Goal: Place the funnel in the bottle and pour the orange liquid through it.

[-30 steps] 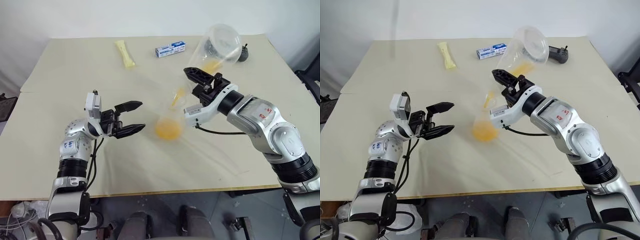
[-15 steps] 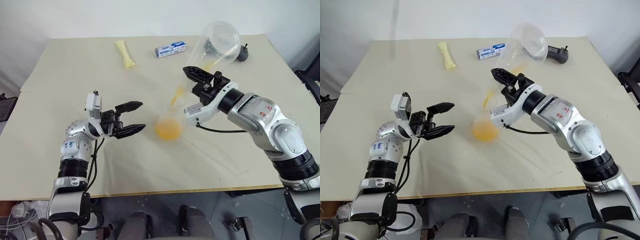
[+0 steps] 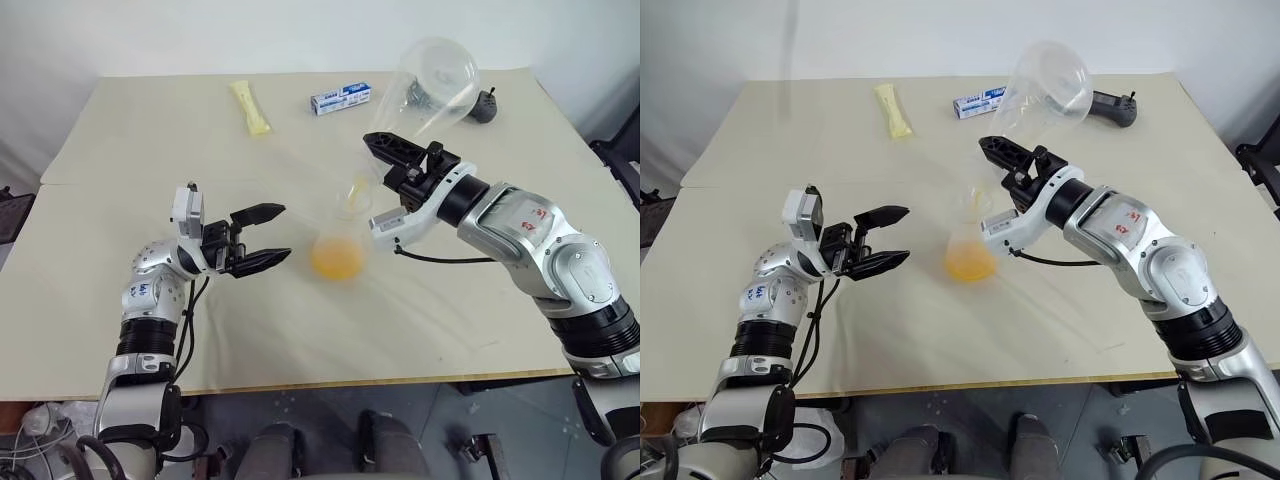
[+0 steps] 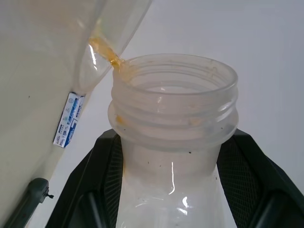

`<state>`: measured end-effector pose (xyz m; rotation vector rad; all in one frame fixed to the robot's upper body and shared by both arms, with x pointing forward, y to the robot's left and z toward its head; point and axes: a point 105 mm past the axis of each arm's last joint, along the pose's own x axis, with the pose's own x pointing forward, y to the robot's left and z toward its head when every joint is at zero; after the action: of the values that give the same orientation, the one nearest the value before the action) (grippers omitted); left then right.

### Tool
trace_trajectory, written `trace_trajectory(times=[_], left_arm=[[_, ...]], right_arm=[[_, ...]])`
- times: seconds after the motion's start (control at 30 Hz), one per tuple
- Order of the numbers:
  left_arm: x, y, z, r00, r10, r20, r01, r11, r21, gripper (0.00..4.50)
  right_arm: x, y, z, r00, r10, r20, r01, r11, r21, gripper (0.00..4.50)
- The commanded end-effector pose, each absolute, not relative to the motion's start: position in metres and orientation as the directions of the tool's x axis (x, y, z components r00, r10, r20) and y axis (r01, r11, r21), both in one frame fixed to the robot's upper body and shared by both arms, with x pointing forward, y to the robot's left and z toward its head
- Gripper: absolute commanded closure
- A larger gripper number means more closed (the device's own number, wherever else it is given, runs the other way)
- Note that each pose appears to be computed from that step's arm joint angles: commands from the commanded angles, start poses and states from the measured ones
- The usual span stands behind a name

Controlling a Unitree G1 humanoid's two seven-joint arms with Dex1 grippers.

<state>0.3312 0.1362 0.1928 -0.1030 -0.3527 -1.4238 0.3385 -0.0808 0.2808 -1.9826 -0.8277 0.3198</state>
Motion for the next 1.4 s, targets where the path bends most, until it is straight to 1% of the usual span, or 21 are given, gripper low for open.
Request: trace_trajectory(times=[0.03, 0.77, 0.87, 1.0, 1.13, 1.27, 1.3, 1.33, 1.4], left_arm=[[0.330, 0.136, 0.206, 0.081, -0.942, 0.326, 0.971, 0.149, 0.190, 0.00], [0.333, 0.136, 0.205, 0.083, -0.943, 0.323, 0.971, 0.149, 0.187, 0.00], [0.334, 0.135, 0.204, 0.089, -0.946, 0.312, 0.971, 0.152, 0.184, 0.00], [0.338, 0.135, 0.199, 0.121, -0.954, 0.275, 0.969, 0.173, 0.176, 0.00], [0.339, 0.135, 0.199, 0.139, -0.953, 0.268, 0.965, 0.191, 0.182, 0.00], [0.338, 0.134, 0.201, 0.133, -0.953, 0.271, 0.964, 0.188, 0.189, 0.00], [0.338, 0.134, 0.201, 0.129, -0.954, 0.271, 0.964, 0.185, 0.191, 0.00], [0.337, 0.135, 0.202, 0.123, -0.955, 0.269, 0.965, 0.179, 0.193, 0.00], [0.336, 0.136, 0.204, 0.116, -0.957, 0.266, 0.965, 0.171, 0.196, 0.00]], right_arm=[[0.333, -0.086, 0.307, 0.723, 0.665, 0.187, 0.495, -0.310, -0.812, 2.10], [0.332, -0.082, 0.307, 0.699, 0.696, 0.165, 0.523, -0.340, -0.782, 2.10], [0.332, -0.081, 0.307, 0.698, 0.696, 0.171, 0.515, -0.320, -0.795, 2.10], [0.335, -0.086, 0.311, 0.716, 0.666, 0.206, 0.436, -0.197, -0.878, 2.10], [0.334, -0.091, 0.309, 0.731, 0.651, 0.205, 0.365, -0.120, -0.923, 2.10], [0.335, -0.097, 0.314, 0.744, 0.623, 0.241, 0.272, 0.047, -0.961, 2.10], [0.337, -0.101, 0.316, 0.757, 0.602, 0.254, 0.222, 0.128, -0.967, 2.10], [0.341, -0.109, 0.322, 0.778, 0.563, 0.279, 0.161, 0.250, -0.955, 2.10], [0.346, -0.119, 0.325, 0.800, 0.523, 0.295, 0.043, 0.439, -0.898, 2.10]])
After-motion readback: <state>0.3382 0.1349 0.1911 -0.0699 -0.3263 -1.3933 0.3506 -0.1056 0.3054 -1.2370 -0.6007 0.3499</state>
